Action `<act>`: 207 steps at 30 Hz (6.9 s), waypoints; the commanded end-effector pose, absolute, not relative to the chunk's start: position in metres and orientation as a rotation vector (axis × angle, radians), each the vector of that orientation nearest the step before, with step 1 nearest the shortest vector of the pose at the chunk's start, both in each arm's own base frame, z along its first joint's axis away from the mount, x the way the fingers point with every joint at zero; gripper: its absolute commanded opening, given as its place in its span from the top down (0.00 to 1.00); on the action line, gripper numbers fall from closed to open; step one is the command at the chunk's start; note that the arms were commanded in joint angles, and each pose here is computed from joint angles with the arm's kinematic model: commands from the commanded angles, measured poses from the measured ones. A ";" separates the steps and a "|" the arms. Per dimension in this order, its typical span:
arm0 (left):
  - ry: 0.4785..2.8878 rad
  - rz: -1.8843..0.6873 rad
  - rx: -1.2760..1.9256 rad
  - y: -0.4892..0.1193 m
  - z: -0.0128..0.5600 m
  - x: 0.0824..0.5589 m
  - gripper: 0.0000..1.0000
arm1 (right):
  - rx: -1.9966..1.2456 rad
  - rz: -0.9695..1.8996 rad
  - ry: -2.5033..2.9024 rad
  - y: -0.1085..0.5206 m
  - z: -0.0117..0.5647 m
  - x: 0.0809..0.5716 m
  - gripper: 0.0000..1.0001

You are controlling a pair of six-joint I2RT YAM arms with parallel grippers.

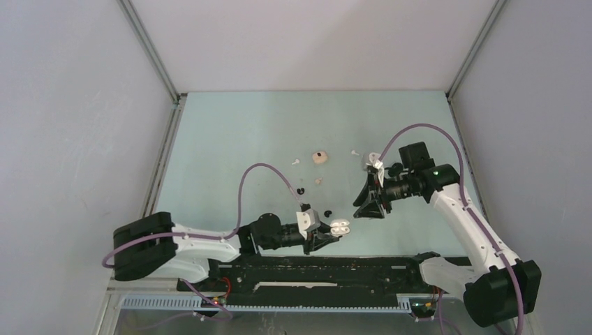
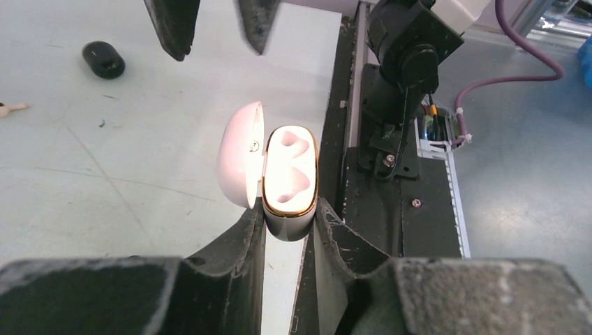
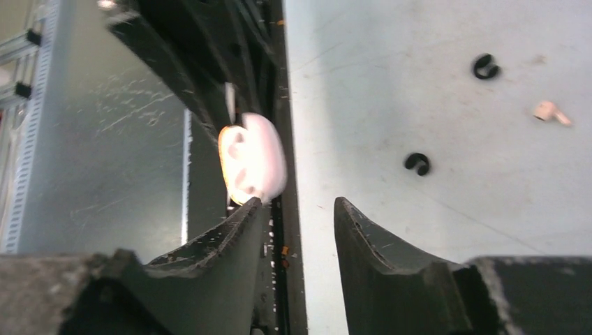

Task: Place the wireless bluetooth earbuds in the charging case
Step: Open the charging case to the charging case, then move the right earbud to the center of the board, then pick up the right earbud from the center of the board.

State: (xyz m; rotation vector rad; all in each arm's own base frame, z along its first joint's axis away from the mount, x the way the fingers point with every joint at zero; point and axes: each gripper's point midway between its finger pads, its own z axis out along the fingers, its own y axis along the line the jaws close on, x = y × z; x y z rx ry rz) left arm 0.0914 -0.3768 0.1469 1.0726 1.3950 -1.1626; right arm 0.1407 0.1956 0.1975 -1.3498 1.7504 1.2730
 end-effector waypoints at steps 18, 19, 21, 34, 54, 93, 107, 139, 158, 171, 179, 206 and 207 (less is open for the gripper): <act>1.411 -1.112 0.663 -0.301 0.173 0.112 1.00 | -0.923 0.574 2.031 0.208 0.175 0.358 0.72; 1.414 -1.102 0.657 -0.298 0.175 0.113 1.00 | -0.932 0.584 2.038 0.214 0.170 0.362 0.72; 1.439 -1.067 0.634 -0.290 0.179 0.118 1.00 | -0.944 0.604 2.057 0.225 0.162 0.370 0.72; 1.470 -1.053 0.494 -0.249 0.200 0.120 1.00 | -0.955 0.658 2.174 0.256 0.124 0.409 0.72; 1.521 -1.053 0.553 -0.259 0.191 0.116 1.00 | -0.818 0.344 2.420 0.189 0.084 0.462 0.56; 1.550 -1.081 0.591 -0.265 0.177 0.109 1.00 | -0.751 0.500 2.659 0.172 0.034 0.420 0.56; 1.562 -1.081 0.609 -0.266 0.176 0.108 1.00 | -0.711 1.102 2.566 0.208 0.096 0.343 0.57; 1.549 -1.092 0.541 -0.256 0.178 0.110 1.00 | -1.852 0.520 2.012 0.220 0.033 0.248 0.58; 1.561 -1.096 0.545 -0.256 0.173 0.109 1.00 | -1.919 0.646 2.096 0.227 0.009 0.226 0.59; 1.569 -1.084 0.550 -0.254 0.170 0.109 1.00 | -1.917 0.554 2.151 0.225 0.010 0.226 0.65; 1.574 -1.064 0.567 -0.253 0.170 0.110 1.00 | -1.946 0.468 2.173 0.225 0.003 0.225 0.68; 1.575 -1.065 0.559 -0.248 0.166 0.109 1.00 | -1.944 0.406 2.205 0.213 0.007 0.223 0.63; 1.575 -1.065 0.559 -0.248 0.166 0.109 1.00 | -1.943 0.406 2.204 0.213 0.007 0.223 0.62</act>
